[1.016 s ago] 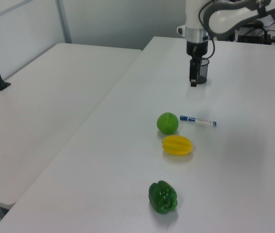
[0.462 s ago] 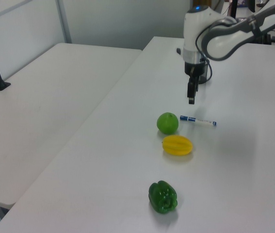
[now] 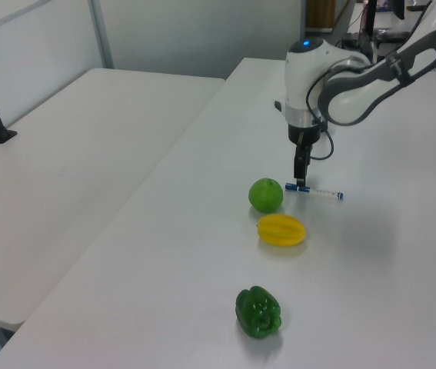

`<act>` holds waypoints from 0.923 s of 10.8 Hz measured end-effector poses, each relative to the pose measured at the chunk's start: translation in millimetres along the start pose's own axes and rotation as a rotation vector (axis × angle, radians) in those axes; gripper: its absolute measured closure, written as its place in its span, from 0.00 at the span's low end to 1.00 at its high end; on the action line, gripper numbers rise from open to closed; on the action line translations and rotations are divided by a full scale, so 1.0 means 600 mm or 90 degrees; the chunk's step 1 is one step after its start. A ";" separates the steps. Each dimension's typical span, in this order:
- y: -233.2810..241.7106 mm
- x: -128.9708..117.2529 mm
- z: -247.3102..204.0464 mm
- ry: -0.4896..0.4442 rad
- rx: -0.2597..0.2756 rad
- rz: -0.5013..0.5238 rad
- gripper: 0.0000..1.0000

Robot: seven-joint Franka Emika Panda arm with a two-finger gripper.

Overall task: Place marker
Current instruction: 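Close the gripper on the marker's middle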

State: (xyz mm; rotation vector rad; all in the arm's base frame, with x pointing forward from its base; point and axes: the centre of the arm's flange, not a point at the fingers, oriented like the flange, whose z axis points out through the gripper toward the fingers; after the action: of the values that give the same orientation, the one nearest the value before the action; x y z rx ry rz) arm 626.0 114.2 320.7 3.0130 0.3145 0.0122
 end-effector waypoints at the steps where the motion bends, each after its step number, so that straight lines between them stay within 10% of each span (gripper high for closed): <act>1: -0.006 0.002 0.013 0.000 -0.003 -0.004 0.13; 8: -0.035 0.004 0.021 0.000 0.001 -0.019 0.84; 10: -0.035 0.004 0.021 0.000 0.001 -0.019 0.84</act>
State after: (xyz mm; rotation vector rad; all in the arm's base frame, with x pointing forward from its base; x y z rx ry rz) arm 624.2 133.8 305.9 3.0088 0.3594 0.0094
